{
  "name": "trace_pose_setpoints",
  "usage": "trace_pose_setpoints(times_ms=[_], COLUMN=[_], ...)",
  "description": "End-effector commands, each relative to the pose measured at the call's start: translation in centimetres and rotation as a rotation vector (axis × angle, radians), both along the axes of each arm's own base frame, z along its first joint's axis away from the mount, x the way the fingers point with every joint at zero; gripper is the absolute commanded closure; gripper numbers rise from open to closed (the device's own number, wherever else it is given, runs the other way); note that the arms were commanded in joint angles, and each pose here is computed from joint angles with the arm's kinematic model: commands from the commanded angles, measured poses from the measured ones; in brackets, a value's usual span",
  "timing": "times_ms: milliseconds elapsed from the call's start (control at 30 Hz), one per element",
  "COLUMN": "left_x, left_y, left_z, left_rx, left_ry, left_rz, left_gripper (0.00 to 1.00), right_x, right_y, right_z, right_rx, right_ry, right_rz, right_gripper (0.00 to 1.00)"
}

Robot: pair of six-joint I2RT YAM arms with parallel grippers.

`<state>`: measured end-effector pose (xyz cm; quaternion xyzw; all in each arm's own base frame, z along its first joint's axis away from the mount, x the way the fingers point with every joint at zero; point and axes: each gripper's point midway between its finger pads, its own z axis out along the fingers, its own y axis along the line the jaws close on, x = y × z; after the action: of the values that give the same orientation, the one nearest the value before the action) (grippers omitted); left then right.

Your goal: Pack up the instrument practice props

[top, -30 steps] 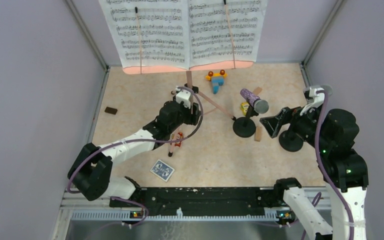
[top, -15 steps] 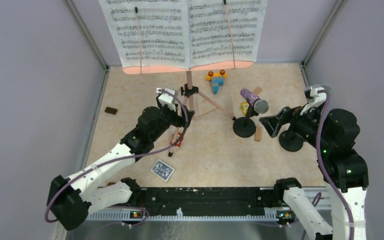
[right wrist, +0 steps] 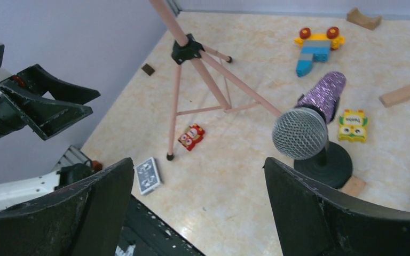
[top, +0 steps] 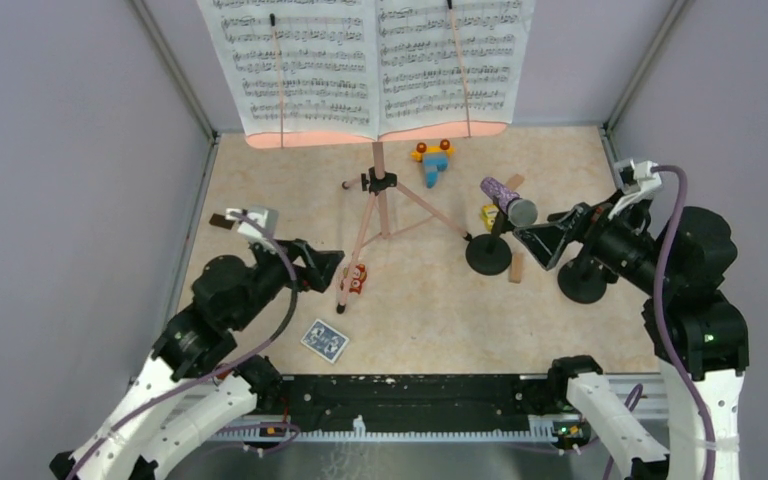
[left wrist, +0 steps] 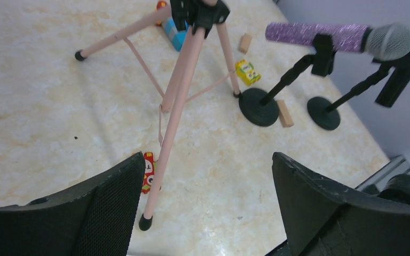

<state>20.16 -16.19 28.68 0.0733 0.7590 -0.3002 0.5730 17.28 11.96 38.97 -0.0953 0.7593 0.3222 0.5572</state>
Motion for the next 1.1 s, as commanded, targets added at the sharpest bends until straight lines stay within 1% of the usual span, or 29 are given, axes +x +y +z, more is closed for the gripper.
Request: trace_pose_setpoints(times_ms=[0,33,167,267,367,467,633,733,833,900,1067], left_x=[-2.4,-3.0,-4.0,-3.9,-3.5,-2.8,-2.2,-1.5,-1.1,-0.8,0.6], left_y=[3.3,3.9,5.1,5.2,5.7,6.2,5.5,5.1,5.2,5.2,5.5], left_z=[5.9,8.2,13.4,16.7,19.4,21.0,22.4,23.6,25.1,26.1,28.0], left_rx=[-0.046,-0.052,-0.017,0.025,0.052,0.042,0.005,0.008,0.004,0.007,0.011], left_ry=[-0.046,-0.085,-0.166,-0.22,-0.267,-0.292,-0.319,-0.331,-0.352,-0.369,-0.388], left_rz=[0.063,0.064,0.056,0.044,0.065,0.116,0.117,0.117,0.137,0.147,0.21], left_gripper=[0.08,0.08,0.08,0.07,0.07,0.11,0.13,0.14,0.16,0.16,0.18], right_x=[-1.3,-1.2,-0.7,-0.9,-1.5,-2.6,-4.7,-4.8,-4.2,-3.3,0.0], right_y=[2.3,2.5,3.1,3.8,5.1,7.2,11.5,14.1,16.0,16.9,18.0], right_z=[4.6,5.1,6.7,8.7,10.5,11.6,11.4,10.7,11.6,13.1,16.8], right_rx=[0.107,0.119,0.134,0.135,0.122,0.099,0.031,-0.026,-0.054,-0.035,0.047], right_ry=[-0.066,-0.064,-0.059,-0.088,-0.116,-0.134,-0.145,-0.138,-0.18,-0.226,-0.363], right_rz=[0.137,0.148,0.178,0.222,0.304,0.433,0.667,0.735,0.744,0.726,0.589], right_gripper=[0.1,0.1,0.1,0.1,0.1,0.09,0.1,0.1,0.11,0.12,0.12])
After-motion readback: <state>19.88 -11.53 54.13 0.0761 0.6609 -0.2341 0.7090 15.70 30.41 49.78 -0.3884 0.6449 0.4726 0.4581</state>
